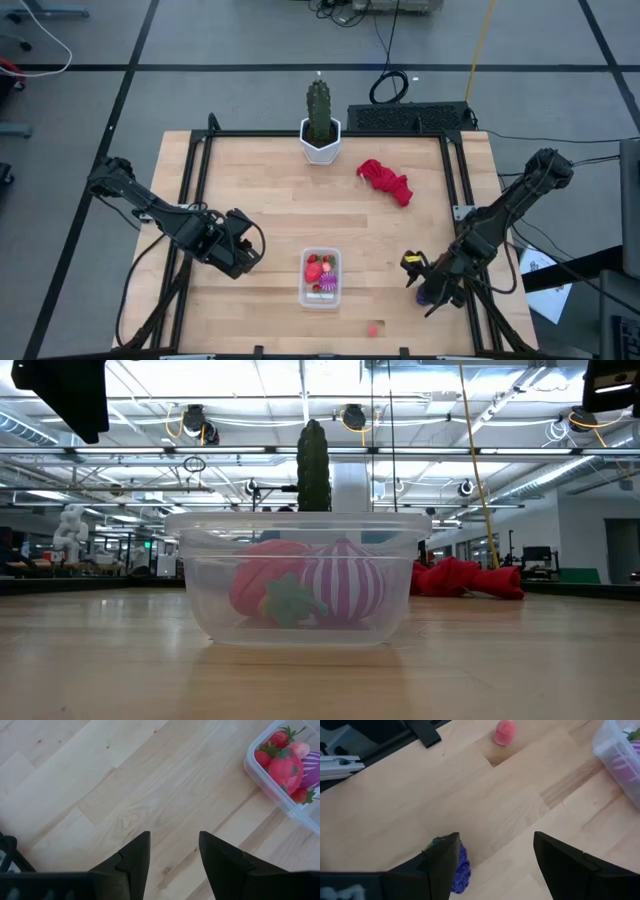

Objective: Pick and placing Produce into tupperware
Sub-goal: Put the grapes into the transparent container

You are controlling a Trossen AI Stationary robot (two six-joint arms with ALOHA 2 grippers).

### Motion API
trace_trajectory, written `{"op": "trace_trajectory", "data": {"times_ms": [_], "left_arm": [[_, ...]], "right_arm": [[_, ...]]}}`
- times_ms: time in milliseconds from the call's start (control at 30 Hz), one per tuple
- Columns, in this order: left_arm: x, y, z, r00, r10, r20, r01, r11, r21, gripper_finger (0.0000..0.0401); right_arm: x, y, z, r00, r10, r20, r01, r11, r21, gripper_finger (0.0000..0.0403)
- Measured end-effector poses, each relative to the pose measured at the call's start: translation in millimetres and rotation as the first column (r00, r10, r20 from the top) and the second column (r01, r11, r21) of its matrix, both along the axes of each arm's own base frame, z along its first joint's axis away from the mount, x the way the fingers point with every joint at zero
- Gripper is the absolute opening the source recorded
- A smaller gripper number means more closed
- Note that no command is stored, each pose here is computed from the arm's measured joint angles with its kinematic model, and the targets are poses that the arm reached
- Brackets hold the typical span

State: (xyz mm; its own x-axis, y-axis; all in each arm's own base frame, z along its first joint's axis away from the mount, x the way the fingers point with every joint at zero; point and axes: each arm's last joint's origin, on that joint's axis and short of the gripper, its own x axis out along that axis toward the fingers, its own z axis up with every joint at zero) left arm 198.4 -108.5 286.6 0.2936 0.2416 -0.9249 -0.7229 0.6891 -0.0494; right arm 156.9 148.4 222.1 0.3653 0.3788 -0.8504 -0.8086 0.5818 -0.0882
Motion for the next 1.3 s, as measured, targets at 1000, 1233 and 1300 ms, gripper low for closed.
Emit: {"op": "trace_trajectory", "data": {"times_ms": [1000, 1233, 1300], "left_arm": [[5, -2, 1, 0.999, -0.007, 0.042, 0.008, 1.0, -0.026, 0.0175], [5, -2, 1, 0.999, -0.014, 0.04, 0.015, 1.0, -0.023, 0.0175], [5, -2, 1, 0.999, -0.014, 0.04, 0.015, 1.0, -0.023, 0.0175]], "right_arm": [[-36, 8, -51, 0.987, 0.15, -0.049, -0.152, 0.988, -0.038, 0.0244], [-35, 10, -50, 0.988, 0.148, -0.034, -0.149, 0.989, -0.022, 0.0244], [-35, 10, -49, 0.989, 0.145, -0.029, -0.146, 0.989, -0.016, 0.0244]]}}
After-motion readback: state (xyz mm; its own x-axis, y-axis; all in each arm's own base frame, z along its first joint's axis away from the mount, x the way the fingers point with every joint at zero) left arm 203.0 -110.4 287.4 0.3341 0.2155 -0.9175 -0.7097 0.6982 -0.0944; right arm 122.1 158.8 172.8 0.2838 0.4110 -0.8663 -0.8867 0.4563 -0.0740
